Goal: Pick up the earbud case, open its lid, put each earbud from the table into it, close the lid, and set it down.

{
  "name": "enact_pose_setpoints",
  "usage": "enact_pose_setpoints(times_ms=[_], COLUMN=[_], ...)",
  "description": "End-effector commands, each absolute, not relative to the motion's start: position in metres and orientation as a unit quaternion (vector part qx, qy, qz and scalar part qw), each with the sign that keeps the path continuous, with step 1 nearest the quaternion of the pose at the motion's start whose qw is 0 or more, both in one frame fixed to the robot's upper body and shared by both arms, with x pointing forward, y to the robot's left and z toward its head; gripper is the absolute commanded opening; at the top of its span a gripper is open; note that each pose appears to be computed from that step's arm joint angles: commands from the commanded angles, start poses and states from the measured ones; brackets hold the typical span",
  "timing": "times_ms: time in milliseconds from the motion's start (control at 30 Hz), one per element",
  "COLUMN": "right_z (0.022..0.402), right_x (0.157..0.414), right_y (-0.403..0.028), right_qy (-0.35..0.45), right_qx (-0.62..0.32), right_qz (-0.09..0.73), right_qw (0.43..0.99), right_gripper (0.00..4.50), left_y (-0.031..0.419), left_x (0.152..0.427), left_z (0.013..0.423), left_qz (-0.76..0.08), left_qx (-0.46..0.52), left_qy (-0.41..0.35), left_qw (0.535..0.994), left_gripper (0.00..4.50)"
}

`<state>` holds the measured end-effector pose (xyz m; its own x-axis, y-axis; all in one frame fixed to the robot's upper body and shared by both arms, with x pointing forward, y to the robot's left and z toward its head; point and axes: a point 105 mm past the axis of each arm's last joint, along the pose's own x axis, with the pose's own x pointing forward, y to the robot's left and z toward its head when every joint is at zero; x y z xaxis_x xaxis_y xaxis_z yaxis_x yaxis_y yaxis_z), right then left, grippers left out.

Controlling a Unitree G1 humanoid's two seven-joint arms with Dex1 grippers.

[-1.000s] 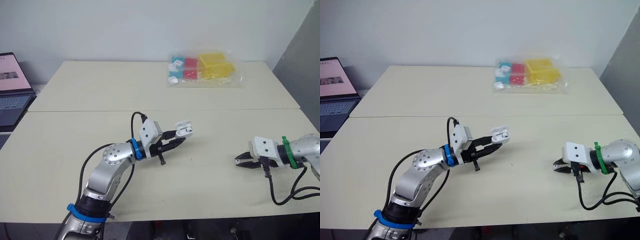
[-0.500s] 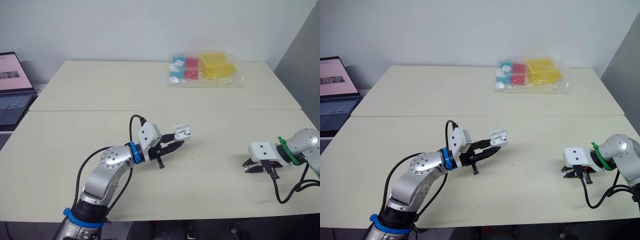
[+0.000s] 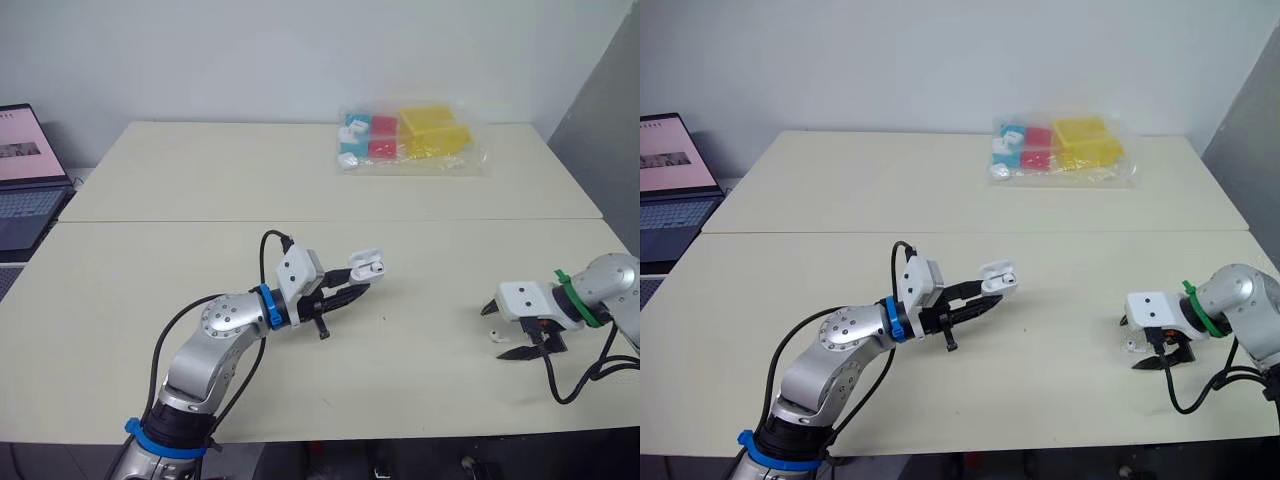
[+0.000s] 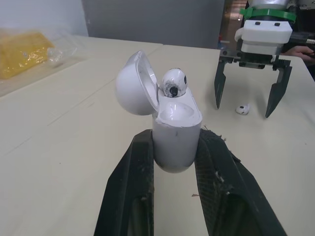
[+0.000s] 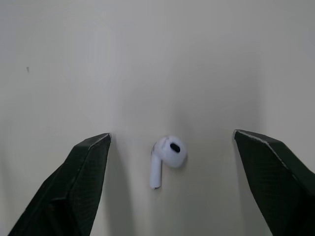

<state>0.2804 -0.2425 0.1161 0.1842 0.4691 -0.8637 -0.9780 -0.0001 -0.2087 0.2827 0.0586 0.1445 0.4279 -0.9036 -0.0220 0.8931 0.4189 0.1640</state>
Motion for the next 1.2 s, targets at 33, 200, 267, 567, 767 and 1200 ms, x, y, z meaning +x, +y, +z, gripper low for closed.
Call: enact_pose_setpoints(times_ms=[33, 200, 267, 567, 767, 1200], right_z=[0.151, 0.152, 0.149, 0.121, 0.11, 0.104], right_x=[0.276, 0.274, 0.278, 0.279, 0.284, 0.284], right_y=[-0.243, -0.237, -0.24, -0.239, -0.243, -0.241], right_qy=[0.28, 0.318, 0.35, 0.417, 0.433, 0.438], right_qx=[-0.411, -0.366, -0.384, -0.395, -0.396, -0.381], right_qz=[0.538, 0.485, 0.434, 0.421, 0.413, 0.43], right_qw=[0.68, 0.728, 0.736, 0.702, 0.697, 0.692], right_gripper=[4.03, 4.03, 4.03, 4.03, 4.03, 2.1], left_y=[0.057, 0.056, 0.055, 0.048, 0.049, 0.05], left_x=[0.277, 0.275, 0.275, 0.276, 0.275, 0.276], left_z=[0.157, 0.153, 0.152, 0.147, 0.145, 0.144], left_qz=[-0.534, -0.534, -0.534, -0.541, -0.539, -0.537], left_qx=[0.075, 0.072, 0.069, 0.06, 0.059, 0.064], left_qy=[-0.062, -0.06, -0.059, -0.061, -0.061, -0.063], left_qw=[0.84, 0.84, 0.84, 0.837, 0.838, 0.839], left_gripper=[0.78, 0.78, 0.78, 0.78, 0.78, 0.78])
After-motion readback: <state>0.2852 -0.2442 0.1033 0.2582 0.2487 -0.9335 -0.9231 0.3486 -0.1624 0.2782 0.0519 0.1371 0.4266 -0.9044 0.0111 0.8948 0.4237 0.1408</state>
